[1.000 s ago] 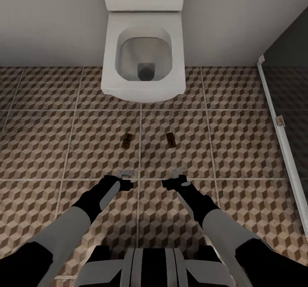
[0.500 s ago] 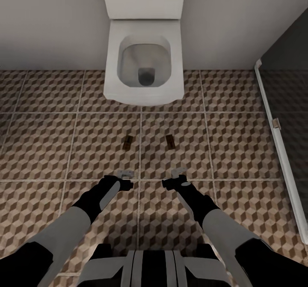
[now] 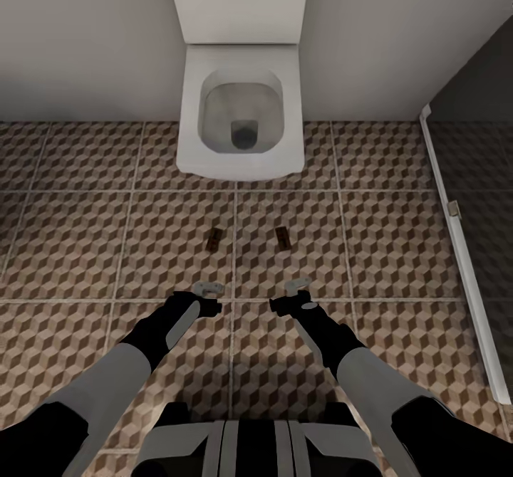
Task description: Take the four mousetraps from the cabinet in the bathroom and place them on the bathroom floor. Make sure all four end up on the same floor surface, and ensure that at least two of them are either under or directly next to the same bathroom sink.
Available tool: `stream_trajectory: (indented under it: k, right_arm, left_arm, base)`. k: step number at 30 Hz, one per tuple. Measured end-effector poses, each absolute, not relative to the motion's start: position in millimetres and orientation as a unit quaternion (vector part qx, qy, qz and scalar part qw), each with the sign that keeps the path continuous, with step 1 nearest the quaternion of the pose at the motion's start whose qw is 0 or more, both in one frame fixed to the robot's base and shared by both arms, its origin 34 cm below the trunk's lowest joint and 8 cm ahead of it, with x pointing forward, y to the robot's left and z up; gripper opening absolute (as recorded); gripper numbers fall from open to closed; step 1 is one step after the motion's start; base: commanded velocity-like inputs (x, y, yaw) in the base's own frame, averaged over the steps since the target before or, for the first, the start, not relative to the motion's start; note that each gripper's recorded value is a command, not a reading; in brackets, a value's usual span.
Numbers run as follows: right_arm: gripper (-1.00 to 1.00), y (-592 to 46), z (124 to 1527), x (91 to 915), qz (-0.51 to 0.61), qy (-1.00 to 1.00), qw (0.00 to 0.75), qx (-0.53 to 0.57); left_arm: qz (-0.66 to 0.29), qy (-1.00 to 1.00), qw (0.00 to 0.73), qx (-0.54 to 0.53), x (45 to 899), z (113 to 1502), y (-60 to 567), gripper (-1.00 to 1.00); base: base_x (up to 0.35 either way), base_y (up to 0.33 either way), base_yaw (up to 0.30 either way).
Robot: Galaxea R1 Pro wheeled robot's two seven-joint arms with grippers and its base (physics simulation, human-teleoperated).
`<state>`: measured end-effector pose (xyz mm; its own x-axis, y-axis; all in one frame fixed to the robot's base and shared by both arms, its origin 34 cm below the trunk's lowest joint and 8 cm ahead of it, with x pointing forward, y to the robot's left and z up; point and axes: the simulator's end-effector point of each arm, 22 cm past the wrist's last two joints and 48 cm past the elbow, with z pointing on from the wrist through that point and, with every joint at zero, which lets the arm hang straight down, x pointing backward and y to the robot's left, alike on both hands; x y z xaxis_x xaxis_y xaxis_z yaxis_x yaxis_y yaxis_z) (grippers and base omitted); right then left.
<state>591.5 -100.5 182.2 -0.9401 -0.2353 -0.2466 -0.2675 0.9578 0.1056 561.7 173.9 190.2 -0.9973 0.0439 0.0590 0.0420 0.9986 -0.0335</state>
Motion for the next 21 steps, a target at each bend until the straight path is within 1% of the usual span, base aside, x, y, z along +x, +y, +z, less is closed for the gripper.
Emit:
stream_trajectory:
  k: [21]
  right_arm:
    - [1.0,-99.8,225.5,602.6,0.07,0.981,0.129,-0.128]
  left_arm:
    - [0.016,-0.999,0.031,-0.022,567.5,232.1,173.9,1.0]
  base:
    - [0.0,0.0,0.0]
